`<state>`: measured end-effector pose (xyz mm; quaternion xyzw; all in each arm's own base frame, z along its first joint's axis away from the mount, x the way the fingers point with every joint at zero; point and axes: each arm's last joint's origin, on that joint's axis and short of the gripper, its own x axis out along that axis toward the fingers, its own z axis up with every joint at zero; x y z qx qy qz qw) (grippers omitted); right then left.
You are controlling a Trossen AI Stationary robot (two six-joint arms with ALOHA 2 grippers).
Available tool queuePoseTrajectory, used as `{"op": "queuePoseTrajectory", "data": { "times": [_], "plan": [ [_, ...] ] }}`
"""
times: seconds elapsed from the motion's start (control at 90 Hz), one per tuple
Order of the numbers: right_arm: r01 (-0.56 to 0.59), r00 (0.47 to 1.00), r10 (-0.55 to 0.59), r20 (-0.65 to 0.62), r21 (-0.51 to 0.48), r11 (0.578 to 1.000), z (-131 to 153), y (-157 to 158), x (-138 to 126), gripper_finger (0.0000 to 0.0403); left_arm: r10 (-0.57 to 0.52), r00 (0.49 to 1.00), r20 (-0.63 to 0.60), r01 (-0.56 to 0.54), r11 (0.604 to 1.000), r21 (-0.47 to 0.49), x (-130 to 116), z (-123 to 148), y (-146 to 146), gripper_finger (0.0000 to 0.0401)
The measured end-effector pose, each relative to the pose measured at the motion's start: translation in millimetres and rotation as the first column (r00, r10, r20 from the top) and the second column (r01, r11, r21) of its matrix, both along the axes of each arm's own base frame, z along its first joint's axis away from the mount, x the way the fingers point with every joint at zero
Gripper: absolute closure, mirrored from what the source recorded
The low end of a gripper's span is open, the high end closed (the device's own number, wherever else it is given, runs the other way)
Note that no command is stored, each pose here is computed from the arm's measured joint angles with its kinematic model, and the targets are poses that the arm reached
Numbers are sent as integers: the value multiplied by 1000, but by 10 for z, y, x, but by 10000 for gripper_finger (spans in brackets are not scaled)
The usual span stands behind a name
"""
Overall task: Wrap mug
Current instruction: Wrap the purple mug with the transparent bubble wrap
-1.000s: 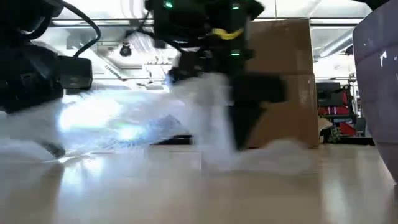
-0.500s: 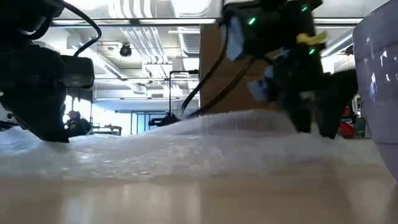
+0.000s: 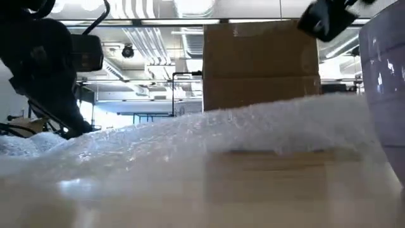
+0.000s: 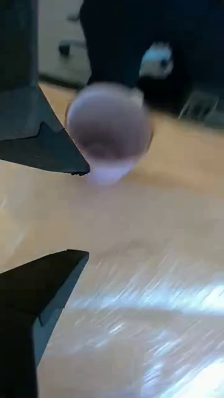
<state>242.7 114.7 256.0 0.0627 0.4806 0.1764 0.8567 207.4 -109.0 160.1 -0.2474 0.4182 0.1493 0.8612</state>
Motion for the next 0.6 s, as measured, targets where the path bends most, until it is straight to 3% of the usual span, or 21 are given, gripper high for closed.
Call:
{"op": "queuePoseTrajectory", "data": {
  "times": [0.133, 0.344, 0.489, 0.6],
  "plan": [
    [2, 1000, -2, 15, 5, 1000, -81, 150, -19, 204, 1, 1000, -2, -1, 1000, -7, -1, -1, -1, 381],
    [-22, 999, 21, -32, -36, 999, -295, 390, 212, 204, 13, 1000, 7, -13, 1000, -23, 6, 5, -6, 381],
    [-49, 984, 27, -177, -120, 992, -421, 568, 445, 204, 21, 1000, 8, -20, 999, -29, 7, 6, -6, 381],
    [-80, 939, 7, -343, -200, 976, -590, 670, 604, 204, 21, 1000, 8, -20, 999, -29, 7, 6, -6, 381]
  ]
}}
